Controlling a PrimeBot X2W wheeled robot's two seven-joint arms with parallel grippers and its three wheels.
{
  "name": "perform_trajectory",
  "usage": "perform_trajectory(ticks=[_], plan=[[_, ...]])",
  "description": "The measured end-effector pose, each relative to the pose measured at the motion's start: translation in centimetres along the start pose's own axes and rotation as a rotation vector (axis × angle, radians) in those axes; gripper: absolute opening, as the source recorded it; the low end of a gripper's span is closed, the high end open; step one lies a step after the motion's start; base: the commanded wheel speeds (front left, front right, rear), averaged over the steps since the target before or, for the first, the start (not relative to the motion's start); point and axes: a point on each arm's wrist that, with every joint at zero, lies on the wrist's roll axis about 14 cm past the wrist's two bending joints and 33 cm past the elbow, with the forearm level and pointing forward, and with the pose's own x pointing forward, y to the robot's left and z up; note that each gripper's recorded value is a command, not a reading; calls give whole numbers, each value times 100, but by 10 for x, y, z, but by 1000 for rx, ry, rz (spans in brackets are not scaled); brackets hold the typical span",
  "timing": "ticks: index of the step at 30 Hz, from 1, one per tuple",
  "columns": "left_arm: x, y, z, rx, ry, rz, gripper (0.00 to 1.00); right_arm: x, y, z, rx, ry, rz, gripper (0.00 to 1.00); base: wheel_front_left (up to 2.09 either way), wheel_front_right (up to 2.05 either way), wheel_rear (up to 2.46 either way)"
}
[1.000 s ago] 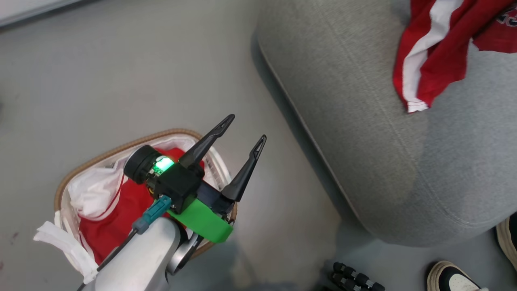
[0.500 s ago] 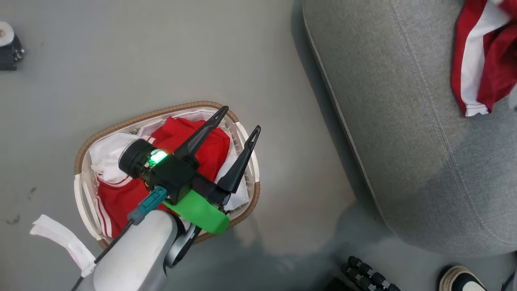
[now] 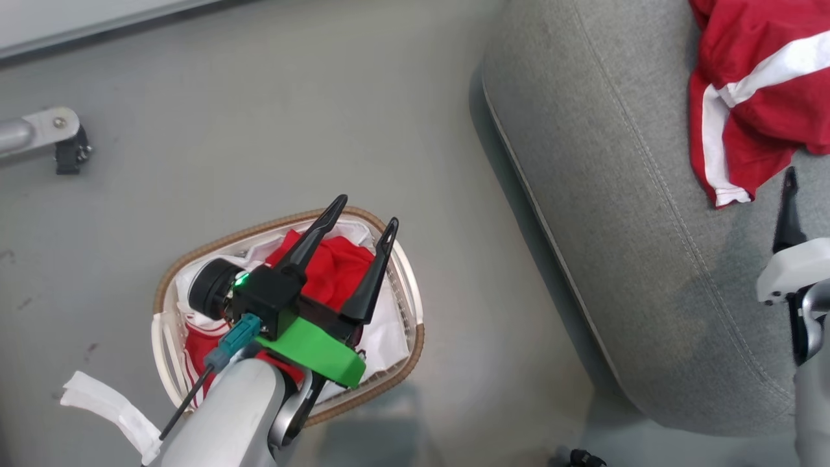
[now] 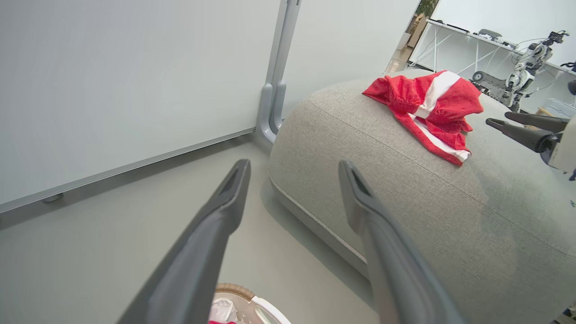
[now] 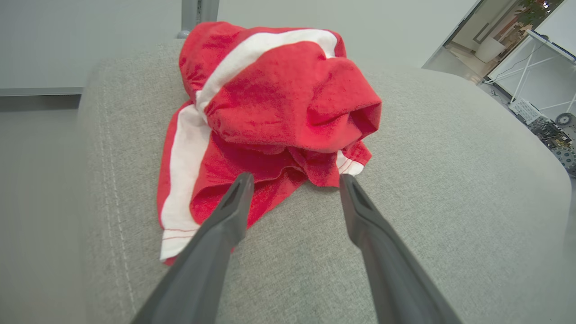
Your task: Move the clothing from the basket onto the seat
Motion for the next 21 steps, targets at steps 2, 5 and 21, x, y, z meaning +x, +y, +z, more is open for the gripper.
perform_trajectory(ticks=[2,5,21], plan=[[-5,1,4,16,-3,21,100,-5,14,8,21,-30,41,100,0,0,0],[-15,0,16,33,-23,63,100,-17,57,24,87,-85,161,100,0,0,0],[-125,85,49,111,-81,547,100,-61,204,92,280,-238,560,100,0,0,0]])
